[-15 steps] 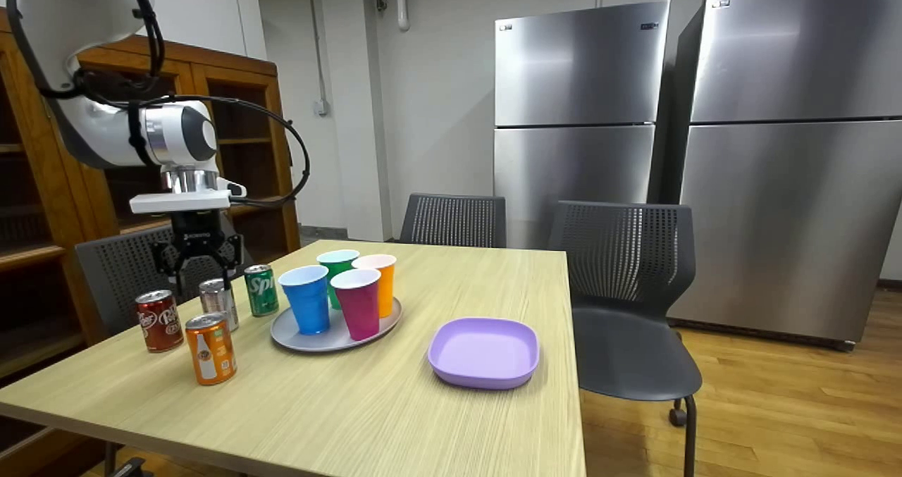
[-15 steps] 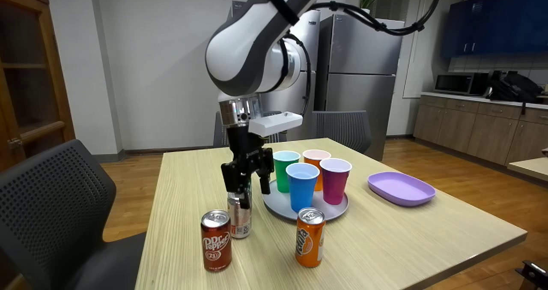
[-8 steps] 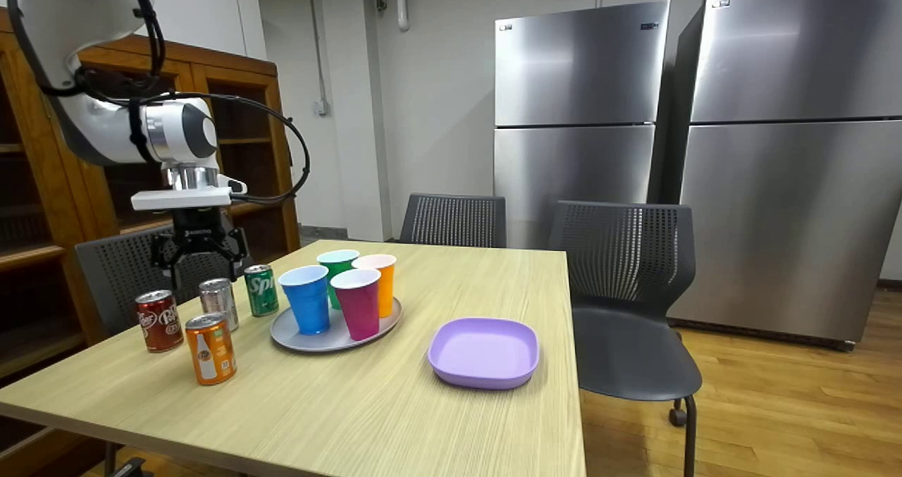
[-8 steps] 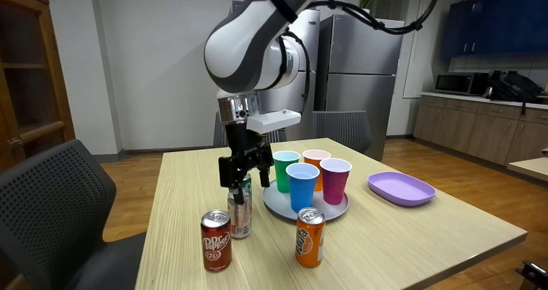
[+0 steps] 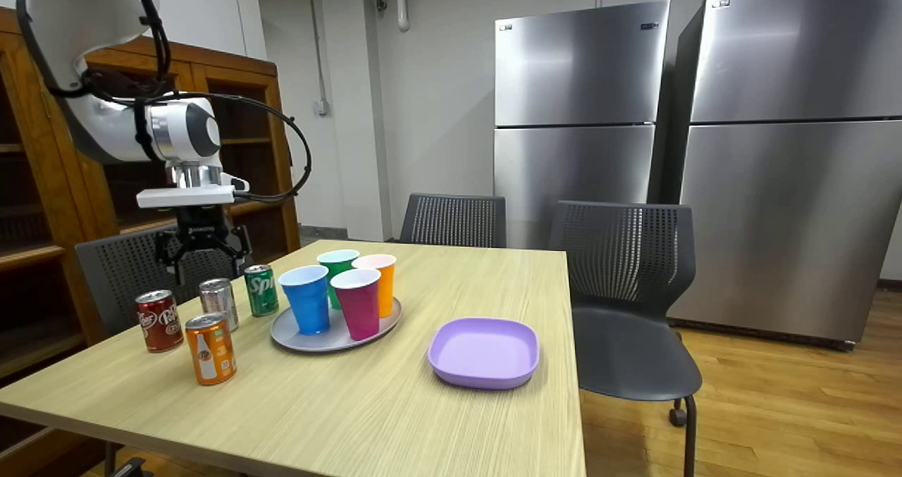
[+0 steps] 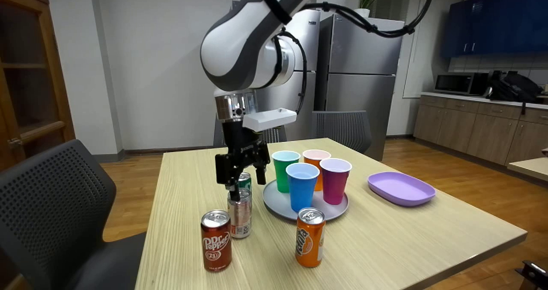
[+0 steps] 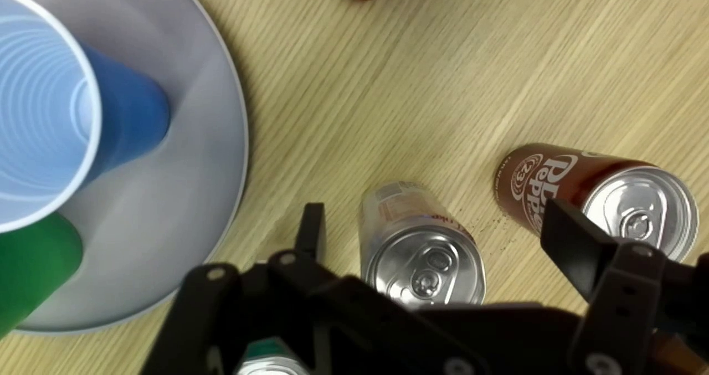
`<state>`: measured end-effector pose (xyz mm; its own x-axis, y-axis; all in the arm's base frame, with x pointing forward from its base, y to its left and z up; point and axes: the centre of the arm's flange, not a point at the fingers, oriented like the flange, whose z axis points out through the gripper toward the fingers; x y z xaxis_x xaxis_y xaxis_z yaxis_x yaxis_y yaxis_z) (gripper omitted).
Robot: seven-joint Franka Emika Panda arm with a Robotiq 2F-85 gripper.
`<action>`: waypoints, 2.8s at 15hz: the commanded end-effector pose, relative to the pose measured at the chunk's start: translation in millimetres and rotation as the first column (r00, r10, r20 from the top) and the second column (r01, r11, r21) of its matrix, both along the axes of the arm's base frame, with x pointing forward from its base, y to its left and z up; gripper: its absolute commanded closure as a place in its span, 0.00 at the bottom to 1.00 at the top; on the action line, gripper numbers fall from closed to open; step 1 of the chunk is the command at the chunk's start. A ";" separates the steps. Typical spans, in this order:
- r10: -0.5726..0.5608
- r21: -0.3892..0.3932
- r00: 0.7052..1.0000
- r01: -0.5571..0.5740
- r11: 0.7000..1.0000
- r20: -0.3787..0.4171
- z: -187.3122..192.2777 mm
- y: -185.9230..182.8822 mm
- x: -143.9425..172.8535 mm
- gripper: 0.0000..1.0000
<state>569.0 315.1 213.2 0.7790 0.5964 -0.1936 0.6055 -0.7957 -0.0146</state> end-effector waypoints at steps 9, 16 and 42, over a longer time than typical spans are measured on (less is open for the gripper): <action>0.024 -0.022 0.999 -0.025 0.999 -0.047 -7.6 17.9 23.6 0.00; 0.026 -0.031 0.997 -0.028 0.999 -0.071 -12.7 26.7 30.3 0.00; 0.018 -0.051 0.993 -0.024 0.998 -0.117 -26.0 27.5 37.0 0.63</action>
